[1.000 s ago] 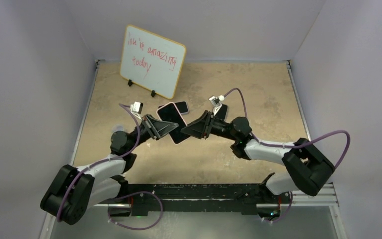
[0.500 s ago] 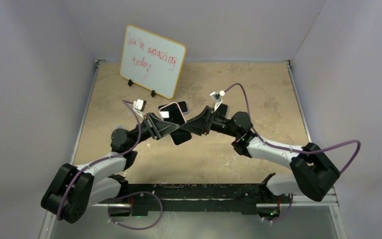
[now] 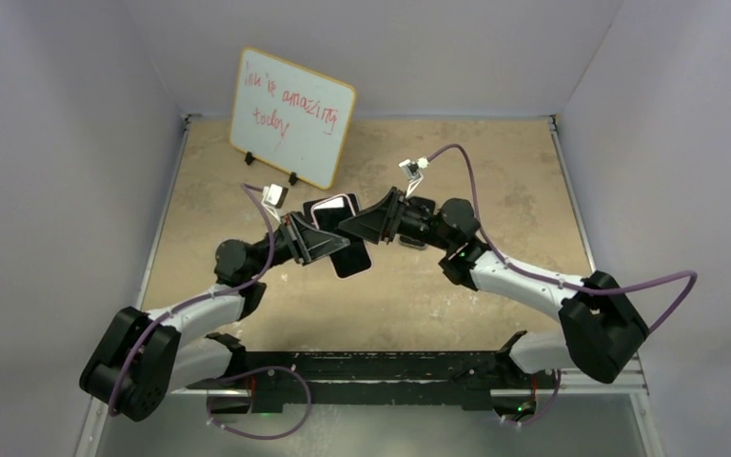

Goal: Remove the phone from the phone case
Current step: Remove the phone case from the phone.

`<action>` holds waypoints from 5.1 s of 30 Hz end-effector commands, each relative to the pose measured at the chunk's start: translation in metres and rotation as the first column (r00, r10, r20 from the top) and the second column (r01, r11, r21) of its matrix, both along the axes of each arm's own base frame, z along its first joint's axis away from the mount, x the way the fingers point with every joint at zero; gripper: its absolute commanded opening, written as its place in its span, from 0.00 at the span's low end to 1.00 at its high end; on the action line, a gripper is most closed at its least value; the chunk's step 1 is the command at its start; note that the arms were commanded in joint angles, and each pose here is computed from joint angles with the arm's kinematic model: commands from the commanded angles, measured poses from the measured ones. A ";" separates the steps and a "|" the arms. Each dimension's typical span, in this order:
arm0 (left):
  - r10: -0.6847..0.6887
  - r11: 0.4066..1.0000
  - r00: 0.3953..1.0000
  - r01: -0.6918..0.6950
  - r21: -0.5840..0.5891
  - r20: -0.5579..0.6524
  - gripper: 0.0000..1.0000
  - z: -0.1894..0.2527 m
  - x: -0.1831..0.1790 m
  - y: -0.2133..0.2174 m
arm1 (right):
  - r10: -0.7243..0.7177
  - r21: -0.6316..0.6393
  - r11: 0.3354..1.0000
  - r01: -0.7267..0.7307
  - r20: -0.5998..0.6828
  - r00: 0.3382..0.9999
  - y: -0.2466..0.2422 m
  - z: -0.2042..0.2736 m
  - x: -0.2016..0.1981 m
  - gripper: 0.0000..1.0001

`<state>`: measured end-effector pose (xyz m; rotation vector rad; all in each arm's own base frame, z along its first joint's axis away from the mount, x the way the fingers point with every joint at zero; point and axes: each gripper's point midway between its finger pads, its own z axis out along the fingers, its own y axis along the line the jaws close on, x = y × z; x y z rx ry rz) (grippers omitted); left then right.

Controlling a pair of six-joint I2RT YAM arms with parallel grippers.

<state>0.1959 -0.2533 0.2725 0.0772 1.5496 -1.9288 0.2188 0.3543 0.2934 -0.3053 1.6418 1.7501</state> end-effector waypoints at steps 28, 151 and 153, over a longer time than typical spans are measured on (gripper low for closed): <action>0.017 0.998 0.996 -0.012 -0.054 0.092 0.47 0.007 -0.027 -0.001 | -0.265 0.170 0.947 0.274 -0.071 0.962 -0.042 0.029 0.023 0.00; -0.060 0.998 0.927 0.053 0.028 0.371 0.33 0.027 -0.048 -0.037 | -0.402 0.256 0.866 0.430 -0.156 0.902 -0.091 0.042 0.014 0.00; -0.058 0.998 0.926 0.052 0.027 0.372 0.27 0.027 -0.048 -0.037 | -0.404 0.256 0.864 0.433 -0.160 0.901 -0.091 0.042 0.014 0.00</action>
